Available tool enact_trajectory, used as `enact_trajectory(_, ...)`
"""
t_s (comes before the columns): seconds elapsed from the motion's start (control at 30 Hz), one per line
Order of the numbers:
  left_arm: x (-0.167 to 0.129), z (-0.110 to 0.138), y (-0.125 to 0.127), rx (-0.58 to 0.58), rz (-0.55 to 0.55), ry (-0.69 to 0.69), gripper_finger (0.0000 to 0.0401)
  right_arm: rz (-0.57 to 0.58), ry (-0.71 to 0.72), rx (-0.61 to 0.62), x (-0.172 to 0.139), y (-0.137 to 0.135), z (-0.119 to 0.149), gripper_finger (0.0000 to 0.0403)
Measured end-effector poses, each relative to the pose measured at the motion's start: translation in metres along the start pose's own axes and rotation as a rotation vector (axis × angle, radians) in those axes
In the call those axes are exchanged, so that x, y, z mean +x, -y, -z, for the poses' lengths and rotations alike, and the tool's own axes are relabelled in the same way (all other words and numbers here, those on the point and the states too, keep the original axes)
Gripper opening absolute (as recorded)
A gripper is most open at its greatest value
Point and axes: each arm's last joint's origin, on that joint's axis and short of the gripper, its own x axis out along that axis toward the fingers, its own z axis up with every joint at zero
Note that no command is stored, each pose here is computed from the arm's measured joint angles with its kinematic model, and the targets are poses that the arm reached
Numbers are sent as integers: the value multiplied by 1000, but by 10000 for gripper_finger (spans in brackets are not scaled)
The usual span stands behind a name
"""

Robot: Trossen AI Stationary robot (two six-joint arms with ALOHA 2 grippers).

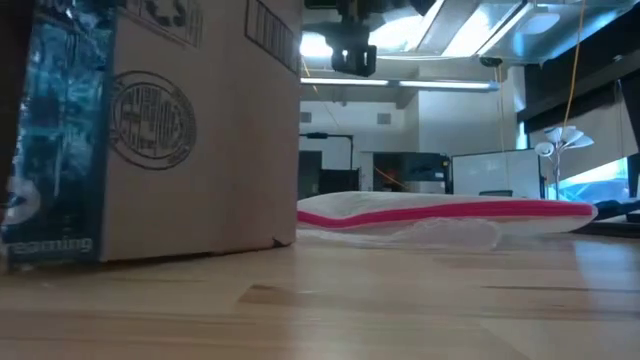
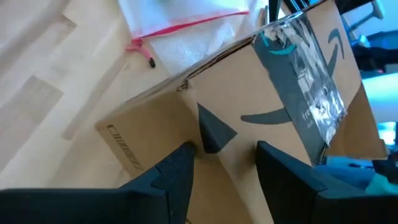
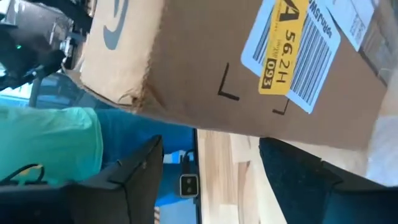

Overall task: Unpack boxes
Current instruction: Break down the cardboard box with the gray cutter until it is fully flat

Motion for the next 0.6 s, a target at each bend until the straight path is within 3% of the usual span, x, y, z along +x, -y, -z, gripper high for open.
enact_trajectory(0.23, -2, 3, 0, 42, 3, -37, 161, 16, -125, -31, -6, -7, 18, 212)
enact_trajectory(0.4, -14, 0, 8, 123, 10, 9, 161, 16, -127, -128, -26, -35, 31, 197)
enact_trajectory(0.6, -34, 1, 17, 219, -14, 50, 161, 289, -295, -225, -38, -58, 80, 195)
